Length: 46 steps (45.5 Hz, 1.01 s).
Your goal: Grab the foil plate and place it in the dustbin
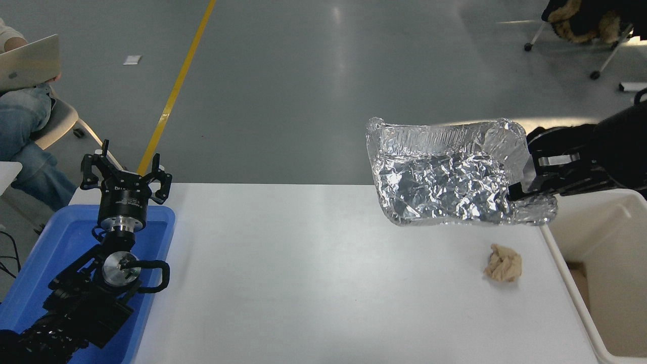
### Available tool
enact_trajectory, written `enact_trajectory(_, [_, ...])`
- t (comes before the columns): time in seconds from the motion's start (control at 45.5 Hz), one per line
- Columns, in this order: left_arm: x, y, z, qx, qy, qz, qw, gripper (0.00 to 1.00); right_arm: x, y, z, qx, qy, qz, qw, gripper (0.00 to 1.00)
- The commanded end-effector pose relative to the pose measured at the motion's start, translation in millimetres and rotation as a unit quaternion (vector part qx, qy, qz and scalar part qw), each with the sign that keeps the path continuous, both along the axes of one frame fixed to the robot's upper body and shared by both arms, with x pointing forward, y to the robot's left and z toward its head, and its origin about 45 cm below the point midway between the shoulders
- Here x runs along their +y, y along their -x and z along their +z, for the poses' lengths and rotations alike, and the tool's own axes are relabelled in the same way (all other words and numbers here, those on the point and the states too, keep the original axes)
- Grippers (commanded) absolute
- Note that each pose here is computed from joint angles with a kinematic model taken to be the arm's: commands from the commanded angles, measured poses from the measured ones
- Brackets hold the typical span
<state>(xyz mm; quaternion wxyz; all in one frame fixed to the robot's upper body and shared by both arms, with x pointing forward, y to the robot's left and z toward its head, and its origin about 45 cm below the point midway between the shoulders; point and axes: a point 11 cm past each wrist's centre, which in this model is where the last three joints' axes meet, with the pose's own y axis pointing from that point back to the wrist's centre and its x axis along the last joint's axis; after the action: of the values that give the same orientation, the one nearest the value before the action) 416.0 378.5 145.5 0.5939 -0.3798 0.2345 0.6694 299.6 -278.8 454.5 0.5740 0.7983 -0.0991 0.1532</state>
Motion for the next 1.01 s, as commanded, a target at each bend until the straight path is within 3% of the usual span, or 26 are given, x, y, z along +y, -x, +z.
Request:
enact_trajectory(0.0, [0.1,0.0,-0.1,0.001,0.0,0.0,1.0,0.99,5.8,4.7,19.2,-0.006,0.002,0.0,1.0,0.0])
enact_trajectory(0.286, [0.2,0.0,0.0,0.0,0.0,0.001,1.0,0.99,-36.3,1.8,-67.3,0.075,0.048,-0.041,0.995,0.0])
enact_trajectory(0.571, [0.1,0.0,0.1,0.0,0.0,0.001,1.0,0.99,-127.4,-32.8,-150.9,0.051,0.106,-0.166,0.979,0.0])
enact_trajectory(0.989, [0.1,0.0,0.1,0.0,0.0,0.001,1.0,0.99,-254.1,-39.3,-250.0,-0.015,0.173,-0.325,0.93,0.0])
